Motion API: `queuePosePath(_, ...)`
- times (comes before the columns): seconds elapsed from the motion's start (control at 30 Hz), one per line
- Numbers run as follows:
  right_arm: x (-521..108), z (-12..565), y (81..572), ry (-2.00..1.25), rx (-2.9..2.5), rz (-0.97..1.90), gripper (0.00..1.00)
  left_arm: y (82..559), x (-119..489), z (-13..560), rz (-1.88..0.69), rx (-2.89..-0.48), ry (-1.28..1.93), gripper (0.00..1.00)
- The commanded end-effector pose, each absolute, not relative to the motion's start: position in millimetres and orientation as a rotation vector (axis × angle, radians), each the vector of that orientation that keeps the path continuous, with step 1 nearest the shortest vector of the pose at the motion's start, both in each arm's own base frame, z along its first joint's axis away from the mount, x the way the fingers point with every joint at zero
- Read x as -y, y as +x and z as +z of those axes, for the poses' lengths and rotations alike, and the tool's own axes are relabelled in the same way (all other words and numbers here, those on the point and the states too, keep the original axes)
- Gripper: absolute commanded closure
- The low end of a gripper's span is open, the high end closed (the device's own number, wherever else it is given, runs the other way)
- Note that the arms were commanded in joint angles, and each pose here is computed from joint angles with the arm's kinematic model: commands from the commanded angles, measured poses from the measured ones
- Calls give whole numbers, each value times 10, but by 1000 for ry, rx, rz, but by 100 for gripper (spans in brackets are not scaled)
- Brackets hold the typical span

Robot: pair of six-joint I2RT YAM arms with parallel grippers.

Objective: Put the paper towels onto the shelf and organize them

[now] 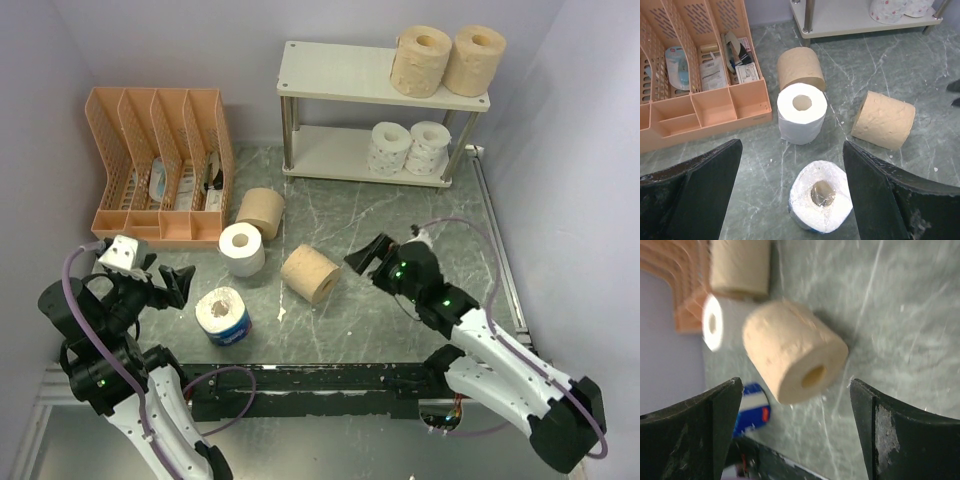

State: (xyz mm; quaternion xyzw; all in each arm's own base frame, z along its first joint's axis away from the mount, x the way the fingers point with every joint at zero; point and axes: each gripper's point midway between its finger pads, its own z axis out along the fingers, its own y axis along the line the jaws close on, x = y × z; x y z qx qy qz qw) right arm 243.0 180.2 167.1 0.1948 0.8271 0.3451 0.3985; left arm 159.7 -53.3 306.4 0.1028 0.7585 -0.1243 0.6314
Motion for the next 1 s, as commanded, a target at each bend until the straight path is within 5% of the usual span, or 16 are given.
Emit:
queuePosePath(0.0,-2167,1410,2219,480,-2179,969,13,1557,576,3109,-266,-1704,266,6)
queuePosePath(0.3,-2779,1393,2189,335,-2218,922,13,1550,582,3111,-265,-1702,270,6)
queuePosePath(0.97,-2714,1187,2307,380,-2259,772,18,1433,673,3158,-230,-1652,311,6)
